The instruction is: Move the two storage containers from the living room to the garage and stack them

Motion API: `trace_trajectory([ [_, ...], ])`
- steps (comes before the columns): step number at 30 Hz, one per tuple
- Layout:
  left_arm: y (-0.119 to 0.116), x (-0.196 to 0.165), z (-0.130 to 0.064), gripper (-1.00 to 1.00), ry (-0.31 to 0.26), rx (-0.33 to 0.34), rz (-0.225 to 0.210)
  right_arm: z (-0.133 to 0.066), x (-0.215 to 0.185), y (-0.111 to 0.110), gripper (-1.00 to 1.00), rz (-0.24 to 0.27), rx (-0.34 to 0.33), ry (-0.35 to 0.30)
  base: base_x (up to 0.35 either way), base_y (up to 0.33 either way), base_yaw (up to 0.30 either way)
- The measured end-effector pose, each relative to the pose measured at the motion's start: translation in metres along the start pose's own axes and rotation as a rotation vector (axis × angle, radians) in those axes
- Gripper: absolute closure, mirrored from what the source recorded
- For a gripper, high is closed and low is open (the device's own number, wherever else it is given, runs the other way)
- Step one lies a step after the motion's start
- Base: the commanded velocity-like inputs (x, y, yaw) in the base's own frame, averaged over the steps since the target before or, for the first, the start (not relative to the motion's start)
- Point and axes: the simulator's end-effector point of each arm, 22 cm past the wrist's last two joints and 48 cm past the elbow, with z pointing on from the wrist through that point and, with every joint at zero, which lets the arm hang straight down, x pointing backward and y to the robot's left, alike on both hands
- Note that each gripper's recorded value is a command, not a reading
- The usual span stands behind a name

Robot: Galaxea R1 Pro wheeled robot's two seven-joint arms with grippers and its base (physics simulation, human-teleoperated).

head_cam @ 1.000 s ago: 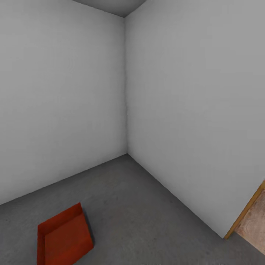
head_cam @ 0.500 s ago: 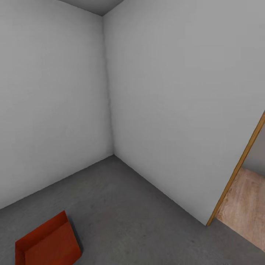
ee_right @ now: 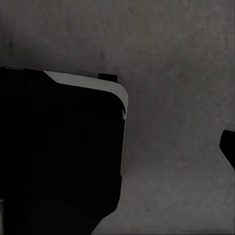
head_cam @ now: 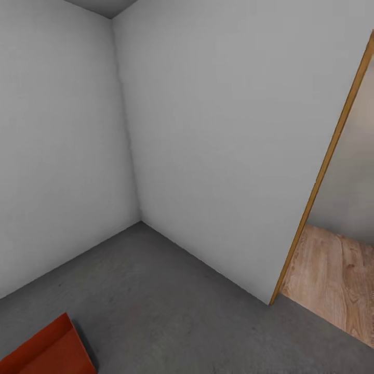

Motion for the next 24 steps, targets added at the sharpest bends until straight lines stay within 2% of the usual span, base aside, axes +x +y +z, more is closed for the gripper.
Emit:
trace_trajectory([
  [10, -0.0009, -0.0028, -0.0008, -1.0, -0.007, 0.002, 0.0, -0.0004, -0.0032, 0.0025, -1.0, 0.001, -0.002, -0.008, 0.0, 0.0, -0.267],
  [24, -0.003, -0.0092, -0.0028, -1.0, -0.023, 0.008, 0.0, -0.0009, -0.0098, 0.002, -1.0, 0.003, 0.0, -0.026, 0.0, 0.0, -0.187],
])
